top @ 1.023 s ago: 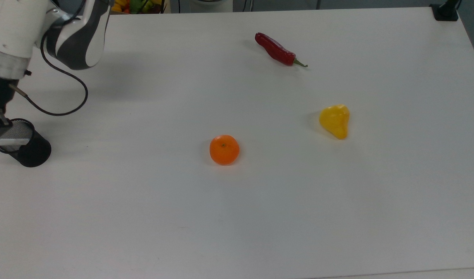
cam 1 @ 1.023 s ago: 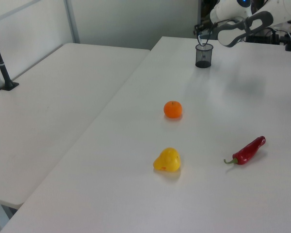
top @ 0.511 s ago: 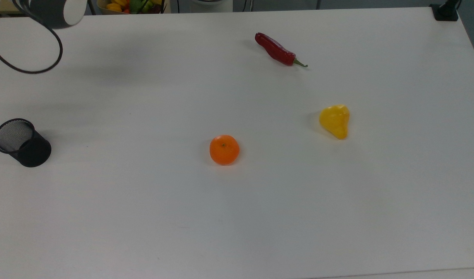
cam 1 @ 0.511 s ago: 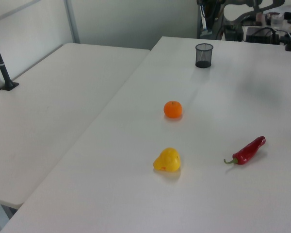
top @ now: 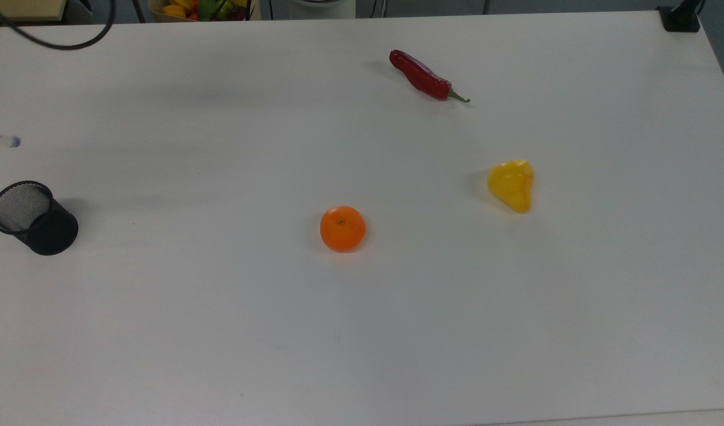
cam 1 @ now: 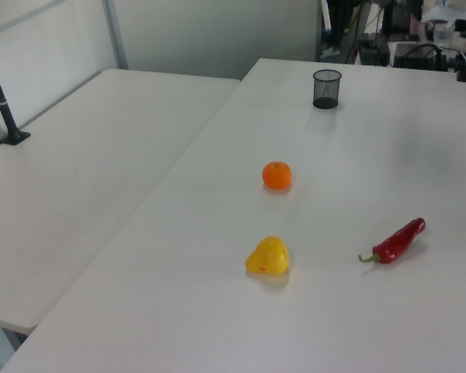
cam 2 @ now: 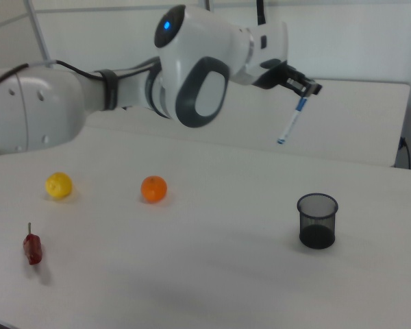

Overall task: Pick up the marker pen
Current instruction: 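Carry the marker across the table and lower it beside the orange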

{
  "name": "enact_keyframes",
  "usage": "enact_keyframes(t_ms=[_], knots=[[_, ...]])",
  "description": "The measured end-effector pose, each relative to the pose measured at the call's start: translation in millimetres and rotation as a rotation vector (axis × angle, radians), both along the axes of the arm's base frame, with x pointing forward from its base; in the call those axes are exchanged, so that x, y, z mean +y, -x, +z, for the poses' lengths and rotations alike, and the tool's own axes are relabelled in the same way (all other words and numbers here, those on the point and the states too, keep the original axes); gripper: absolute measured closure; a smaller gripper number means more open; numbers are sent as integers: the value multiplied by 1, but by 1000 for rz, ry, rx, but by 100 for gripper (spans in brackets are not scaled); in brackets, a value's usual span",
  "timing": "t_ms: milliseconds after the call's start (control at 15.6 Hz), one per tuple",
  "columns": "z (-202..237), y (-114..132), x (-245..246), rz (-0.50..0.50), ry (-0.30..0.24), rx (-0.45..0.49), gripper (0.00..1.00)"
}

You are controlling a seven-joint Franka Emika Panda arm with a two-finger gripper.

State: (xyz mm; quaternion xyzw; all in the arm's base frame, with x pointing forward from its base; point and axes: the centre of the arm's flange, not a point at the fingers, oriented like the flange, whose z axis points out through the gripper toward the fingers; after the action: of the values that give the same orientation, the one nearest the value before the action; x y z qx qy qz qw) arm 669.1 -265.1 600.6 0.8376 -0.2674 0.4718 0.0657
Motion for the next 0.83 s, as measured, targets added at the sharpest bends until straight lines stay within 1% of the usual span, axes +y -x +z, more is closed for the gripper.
enact_keyframes(t_ms=[192,447,639,831], knots=[[15,9,45,47,-59,67,81],[26,23,95,107,-113,174,81],[12,22,144,172,-148,311,81],[-12,17,207,263,-167,426,81]])
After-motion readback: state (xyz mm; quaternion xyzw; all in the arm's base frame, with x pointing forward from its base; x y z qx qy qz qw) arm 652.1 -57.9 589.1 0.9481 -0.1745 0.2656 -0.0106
